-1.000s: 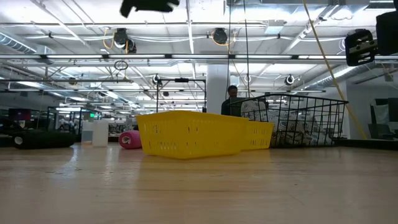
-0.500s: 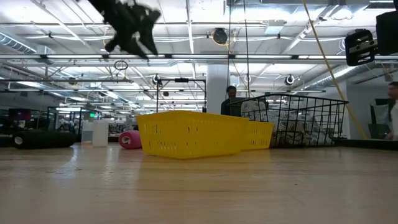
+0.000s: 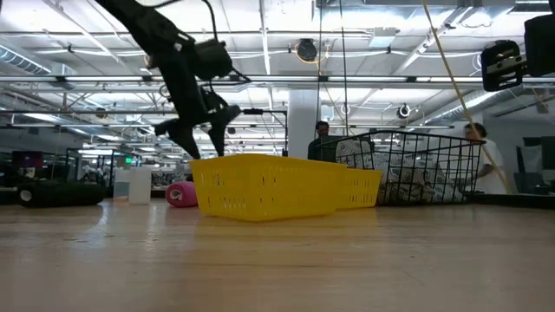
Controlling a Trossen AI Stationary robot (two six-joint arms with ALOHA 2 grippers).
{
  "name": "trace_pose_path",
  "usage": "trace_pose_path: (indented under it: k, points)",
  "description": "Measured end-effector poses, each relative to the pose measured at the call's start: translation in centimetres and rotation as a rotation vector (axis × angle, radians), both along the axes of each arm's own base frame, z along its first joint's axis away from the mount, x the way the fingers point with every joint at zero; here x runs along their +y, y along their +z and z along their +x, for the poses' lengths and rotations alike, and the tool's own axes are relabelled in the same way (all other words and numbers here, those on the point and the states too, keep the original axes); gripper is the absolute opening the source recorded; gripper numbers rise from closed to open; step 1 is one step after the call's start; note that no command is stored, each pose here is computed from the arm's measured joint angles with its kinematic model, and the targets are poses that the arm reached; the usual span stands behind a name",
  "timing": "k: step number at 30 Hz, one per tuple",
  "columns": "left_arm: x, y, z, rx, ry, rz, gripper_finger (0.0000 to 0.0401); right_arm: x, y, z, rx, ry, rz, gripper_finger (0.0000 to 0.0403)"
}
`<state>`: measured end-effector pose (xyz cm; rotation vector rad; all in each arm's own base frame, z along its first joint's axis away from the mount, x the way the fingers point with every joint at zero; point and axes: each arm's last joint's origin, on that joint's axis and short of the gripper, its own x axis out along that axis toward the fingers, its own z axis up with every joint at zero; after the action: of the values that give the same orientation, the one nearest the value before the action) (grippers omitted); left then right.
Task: Pick & place medical supplies in basket/bin
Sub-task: Put the top right white pill bottle into the top yellow basket
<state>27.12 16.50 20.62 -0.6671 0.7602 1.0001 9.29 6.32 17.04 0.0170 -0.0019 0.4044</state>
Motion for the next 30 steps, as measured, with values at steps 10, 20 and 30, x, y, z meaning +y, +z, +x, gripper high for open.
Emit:
trace_pose_path:
  k: [10,20,30]
  points:
    - [0.9,-2.9,0.4,0.074,0.045,-0.044,0.0289,0.0,0.0,0.0,0.000,-0.001,0.000,0.0000]
    - [0.9,-2.7,0.3,0.095,0.061,-0.023,0.0289,0.0,0.0,0.0,0.000,0.000,0.000,0.0000]
    - [0.9,-2.8,0.2,0.118,0.058,-0.014,0.0218,0.0,0.0,0.0,0.000,0.000,0.000,0.0000]
